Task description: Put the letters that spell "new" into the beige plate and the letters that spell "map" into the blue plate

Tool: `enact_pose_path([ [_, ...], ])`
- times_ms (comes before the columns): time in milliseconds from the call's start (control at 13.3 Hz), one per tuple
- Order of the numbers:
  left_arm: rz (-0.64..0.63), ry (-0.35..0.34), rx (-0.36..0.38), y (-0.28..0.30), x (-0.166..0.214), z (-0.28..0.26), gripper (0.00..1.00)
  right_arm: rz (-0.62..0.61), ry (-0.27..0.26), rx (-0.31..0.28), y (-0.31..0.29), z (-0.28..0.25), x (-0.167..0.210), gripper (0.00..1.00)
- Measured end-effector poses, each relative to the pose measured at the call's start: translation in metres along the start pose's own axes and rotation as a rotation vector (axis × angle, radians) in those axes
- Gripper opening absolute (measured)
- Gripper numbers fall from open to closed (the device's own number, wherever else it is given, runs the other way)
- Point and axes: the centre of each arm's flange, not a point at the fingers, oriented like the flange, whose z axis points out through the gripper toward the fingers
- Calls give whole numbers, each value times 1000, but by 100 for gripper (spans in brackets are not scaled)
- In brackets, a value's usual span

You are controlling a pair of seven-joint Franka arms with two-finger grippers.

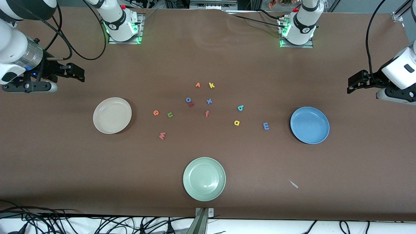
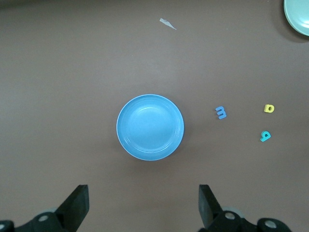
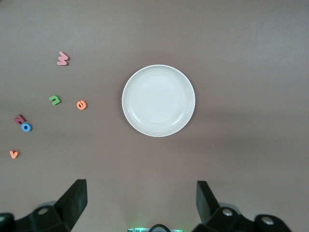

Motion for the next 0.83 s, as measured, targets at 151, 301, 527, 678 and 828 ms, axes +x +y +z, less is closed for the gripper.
enact_pose_path([
  [151, 0, -1, 0, 0, 0, 0, 100, 0, 0, 0, 0, 0, 0, 100],
  [301, 0, -6, -1, 0, -1, 1, 100, 0, 0, 0, 0, 0, 0, 100],
  [527, 1, -7, -1, 0, -1, 1, 100, 0, 0, 0, 0, 0, 0, 100],
  [678, 4, -7, -1, 2, 0, 1, 100, 0, 0, 0, 0, 0, 0, 100],
  [828, 11, -6, -1, 6, 0, 0, 100, 0, 0, 0, 0, 0, 0, 100],
])
